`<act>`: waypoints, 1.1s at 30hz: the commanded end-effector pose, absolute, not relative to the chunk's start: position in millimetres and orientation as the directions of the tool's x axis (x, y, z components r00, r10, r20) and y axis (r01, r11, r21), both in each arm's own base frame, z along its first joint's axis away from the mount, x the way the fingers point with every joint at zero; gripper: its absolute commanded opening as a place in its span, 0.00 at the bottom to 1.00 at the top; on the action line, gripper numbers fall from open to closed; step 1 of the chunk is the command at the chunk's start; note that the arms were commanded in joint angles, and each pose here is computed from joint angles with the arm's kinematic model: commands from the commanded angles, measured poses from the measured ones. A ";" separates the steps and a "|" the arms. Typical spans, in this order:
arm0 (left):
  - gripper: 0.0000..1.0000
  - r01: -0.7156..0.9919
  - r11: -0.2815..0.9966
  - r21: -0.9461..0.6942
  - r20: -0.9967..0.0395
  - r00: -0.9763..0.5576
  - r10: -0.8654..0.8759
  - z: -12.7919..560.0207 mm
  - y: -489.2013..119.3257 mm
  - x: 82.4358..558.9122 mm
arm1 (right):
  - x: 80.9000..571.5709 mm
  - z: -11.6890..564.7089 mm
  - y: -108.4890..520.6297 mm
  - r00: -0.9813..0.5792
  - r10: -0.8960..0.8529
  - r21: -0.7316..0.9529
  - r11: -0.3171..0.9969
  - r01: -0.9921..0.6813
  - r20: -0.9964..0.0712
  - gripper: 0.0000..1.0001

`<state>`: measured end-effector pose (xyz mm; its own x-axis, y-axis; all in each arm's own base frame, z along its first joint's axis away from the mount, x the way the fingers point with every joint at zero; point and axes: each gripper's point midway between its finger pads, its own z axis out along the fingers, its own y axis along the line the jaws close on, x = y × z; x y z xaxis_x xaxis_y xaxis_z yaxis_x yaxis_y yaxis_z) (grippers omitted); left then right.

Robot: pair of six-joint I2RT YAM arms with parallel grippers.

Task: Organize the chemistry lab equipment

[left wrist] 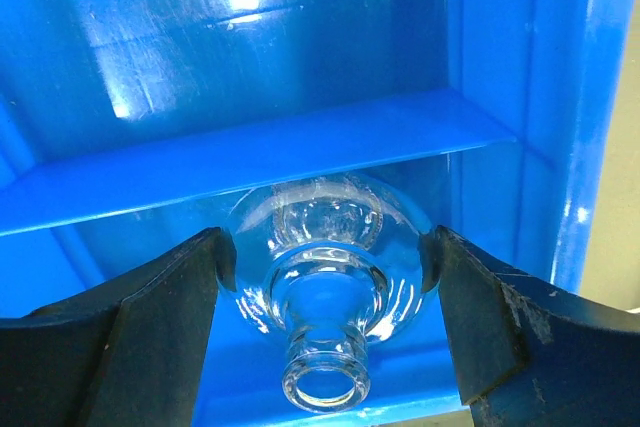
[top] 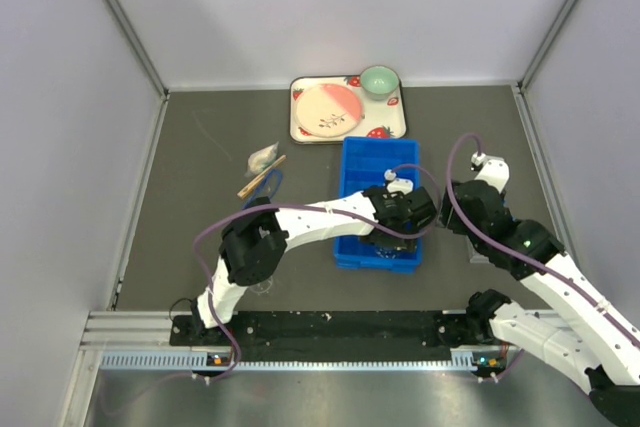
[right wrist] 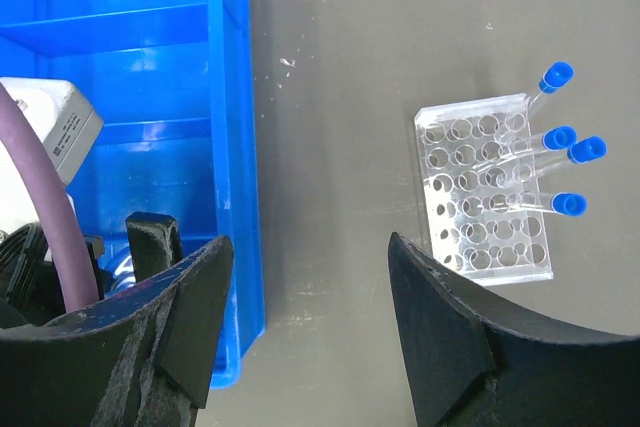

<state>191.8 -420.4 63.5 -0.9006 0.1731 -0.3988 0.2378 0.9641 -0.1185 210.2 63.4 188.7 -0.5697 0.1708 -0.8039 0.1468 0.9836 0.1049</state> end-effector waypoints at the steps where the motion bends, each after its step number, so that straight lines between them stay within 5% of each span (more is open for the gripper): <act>1: 0.27 0.253 0.952 -0.175 -0.445 -0.882 0.152 86.2 -443.3 195.4 | 212.4 195.1 64.1 -0.549 0.191 0.130 0.980 0.148 -0.814 0.64; 33: 0.41 0.244 0.962 -0.126 -0.417 -0.893 0.172 65.1 -447.7 188.2 | 210.2 192.8 65.1 -0.554 0.194 0.138 0.980 0.142 -0.809 0.68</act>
